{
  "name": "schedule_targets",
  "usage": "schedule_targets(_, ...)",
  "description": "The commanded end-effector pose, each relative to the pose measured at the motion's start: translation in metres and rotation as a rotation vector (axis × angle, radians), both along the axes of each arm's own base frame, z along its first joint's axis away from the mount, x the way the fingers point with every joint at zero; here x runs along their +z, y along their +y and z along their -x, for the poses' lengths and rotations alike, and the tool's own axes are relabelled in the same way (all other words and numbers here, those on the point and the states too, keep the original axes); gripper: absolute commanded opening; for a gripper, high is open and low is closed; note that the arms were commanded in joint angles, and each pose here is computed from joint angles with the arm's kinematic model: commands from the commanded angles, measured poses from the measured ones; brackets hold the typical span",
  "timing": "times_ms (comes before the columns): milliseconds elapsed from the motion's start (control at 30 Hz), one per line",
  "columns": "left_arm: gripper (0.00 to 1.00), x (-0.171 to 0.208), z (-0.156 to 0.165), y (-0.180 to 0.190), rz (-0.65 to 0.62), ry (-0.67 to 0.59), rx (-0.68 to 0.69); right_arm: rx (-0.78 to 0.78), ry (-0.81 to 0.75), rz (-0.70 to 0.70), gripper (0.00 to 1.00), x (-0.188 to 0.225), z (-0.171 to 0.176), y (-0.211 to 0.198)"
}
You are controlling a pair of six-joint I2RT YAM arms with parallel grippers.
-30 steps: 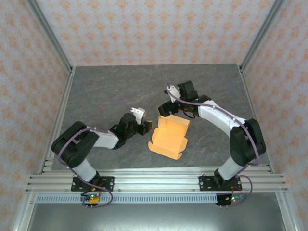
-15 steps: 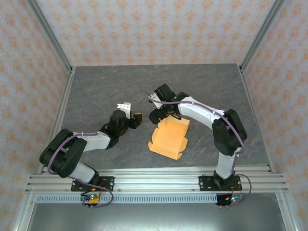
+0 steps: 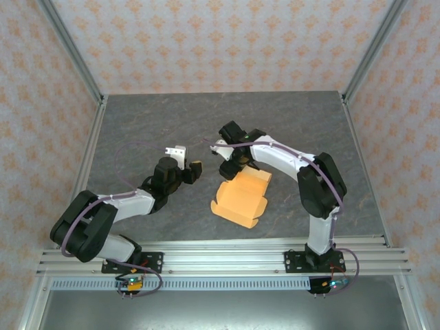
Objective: Fold the paper box
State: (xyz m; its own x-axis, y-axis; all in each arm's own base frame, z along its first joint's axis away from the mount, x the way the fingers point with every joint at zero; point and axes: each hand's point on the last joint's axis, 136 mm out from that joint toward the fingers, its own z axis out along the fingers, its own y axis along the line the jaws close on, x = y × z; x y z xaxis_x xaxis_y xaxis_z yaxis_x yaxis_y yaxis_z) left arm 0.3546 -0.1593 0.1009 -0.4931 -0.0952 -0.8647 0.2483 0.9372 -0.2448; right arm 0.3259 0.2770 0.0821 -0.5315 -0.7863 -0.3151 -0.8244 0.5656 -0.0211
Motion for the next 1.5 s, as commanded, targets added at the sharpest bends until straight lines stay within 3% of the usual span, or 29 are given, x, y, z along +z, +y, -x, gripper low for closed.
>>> schedule_targets(0, 0.6, 0.002, 0.0, 0.007, -0.019, -0.001, 0.011, 0.02, 0.011, 0.022, 0.55, 0.003, 0.003, -0.003)
schedule_targets(233, 0.61, 0.008, -0.002, 0.009, 0.0, -0.003, 0.027, -0.012, -0.015, -0.023, 0.44, 0.011, 0.001, -0.006)
schedule_targets(633, 0.64, 0.04, -0.004, 0.024, 0.217, 0.076, 0.121, -0.291, -0.11, -0.423, 0.34, 0.053, -0.03, -0.023)
schedule_targets(833, 0.65, 0.015, 0.023, 0.012, 0.293, 0.226, 0.05, -0.386, -0.143, -0.49, 0.31, 0.051, -0.04, -0.041)
schedule_targets(1033, 0.66, 0.016, 0.043, -0.001, 0.436, 0.248, -0.007, -0.495, -0.189, -0.588, 0.31, 0.05, -0.052, -0.057)
schedule_targets(1200, 0.7, 0.022, 0.057, -0.021, 0.408, 0.24, -0.107, -0.582, -0.194, -0.664, 0.31, 0.043, -0.057, -0.064)
schedule_targets(1333, 0.72, 0.032, 0.053, -0.045, 0.454, 0.253, -0.198, -0.628, -0.169, -0.703, 0.3, 0.036, -0.059, -0.062)
schedule_targets(1467, 0.75, 0.003, 0.049, -0.062, 0.375, 0.388, -0.219, -0.648, -0.165, -0.726, 0.3, 0.033, -0.058, -0.063)
